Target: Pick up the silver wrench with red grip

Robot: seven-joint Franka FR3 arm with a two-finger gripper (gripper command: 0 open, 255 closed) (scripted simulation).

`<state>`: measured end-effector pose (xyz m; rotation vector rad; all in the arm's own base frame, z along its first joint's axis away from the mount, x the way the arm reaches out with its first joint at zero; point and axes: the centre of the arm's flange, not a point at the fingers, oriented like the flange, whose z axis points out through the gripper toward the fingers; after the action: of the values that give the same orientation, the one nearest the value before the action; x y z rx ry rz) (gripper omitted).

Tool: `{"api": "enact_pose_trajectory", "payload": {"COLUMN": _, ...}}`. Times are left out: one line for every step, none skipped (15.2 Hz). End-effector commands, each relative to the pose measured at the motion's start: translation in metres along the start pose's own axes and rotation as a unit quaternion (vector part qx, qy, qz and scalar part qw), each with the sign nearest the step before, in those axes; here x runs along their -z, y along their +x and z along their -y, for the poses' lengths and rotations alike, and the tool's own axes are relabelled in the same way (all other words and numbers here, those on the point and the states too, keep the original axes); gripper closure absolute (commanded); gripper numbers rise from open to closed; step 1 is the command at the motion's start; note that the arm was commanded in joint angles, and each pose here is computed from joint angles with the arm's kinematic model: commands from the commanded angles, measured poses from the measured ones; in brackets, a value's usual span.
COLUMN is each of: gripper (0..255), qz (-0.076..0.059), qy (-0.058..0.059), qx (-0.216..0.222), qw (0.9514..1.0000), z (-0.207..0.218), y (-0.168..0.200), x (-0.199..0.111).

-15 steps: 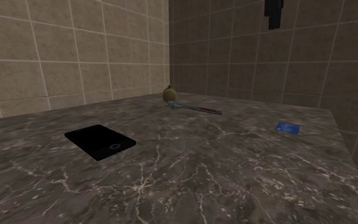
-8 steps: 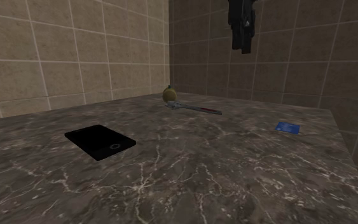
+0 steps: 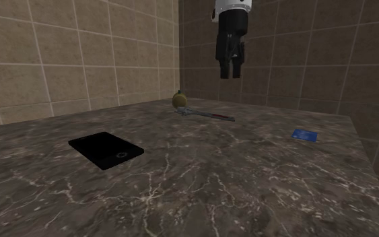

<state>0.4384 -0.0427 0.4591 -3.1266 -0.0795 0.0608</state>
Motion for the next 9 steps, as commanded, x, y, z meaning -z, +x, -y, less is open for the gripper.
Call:
{"api": "enact_pose_trajectory", "payload": {"gripper": 0, "qz": -0.003, "qy": -0.002, "qx": -0.001, "qw": 1.0000, "z": -0.011, "y": 0.020, "x": -0.016}}
{"api": "enact_pose_trajectory", "payload": {"gripper": 0, "qz": -0.005, "qy": -0.003, "qx": -0.001, "qw": 1.0000, "z": -0.017, "y": 0.030, "x": -0.023}}
{"api": "enact_pose_trajectory", "payload": {"gripper": 0, "qz": -0.006, "qy": -0.004, "qx": -0.002, "qw": 1.0000, "z": -0.022, "y": 0.039, "x": -0.029}}
{"api": "enact_pose_trajectory", "payload": {"gripper": 0, "qz": -0.007, "qy": -0.005, "qx": -0.003, "qw": 1.0000, "z": -0.028, "y": 0.048, "x": -0.036}}
{"api": "enact_pose_trajectory", "payload": {"gripper": 0, "qz": -0.008, "qy": -0.006, "qx": -0.003, "qw": 0.9999, "z": -0.034, "y": 0.058, "x": -0.042}}
{"api": "enact_pose_trajectory", "payload": {"gripper": 0, "qz": -0.010, "qy": -0.006, "qx": -0.004, "qw": 0.9999, "z": -0.040, "y": 0.067, "x": -0.048}}
{"api": "enact_pose_trajectory", "payload": {"gripper": 0, "qz": -0.011, "qy": -0.007, "qx": -0.004, "qw": 0.9999, "z": -0.046, "y": 0.076, "x": -0.055}}
{"api": "enact_pose_trajectory", "payload": {"gripper": 0, "qz": -0.012, "qy": -0.008, "qx": -0.005, "qw": 0.9999, "z": -0.052, "y": 0.086, "x": -0.061}}
{"api": "enact_pose_trajectory", "payload": {"gripper": 0, "qz": -0.013, "qy": -0.009, "qx": -0.005, "qw": 0.9999, "z": -0.058, "y": 0.095, "x": -0.067}}
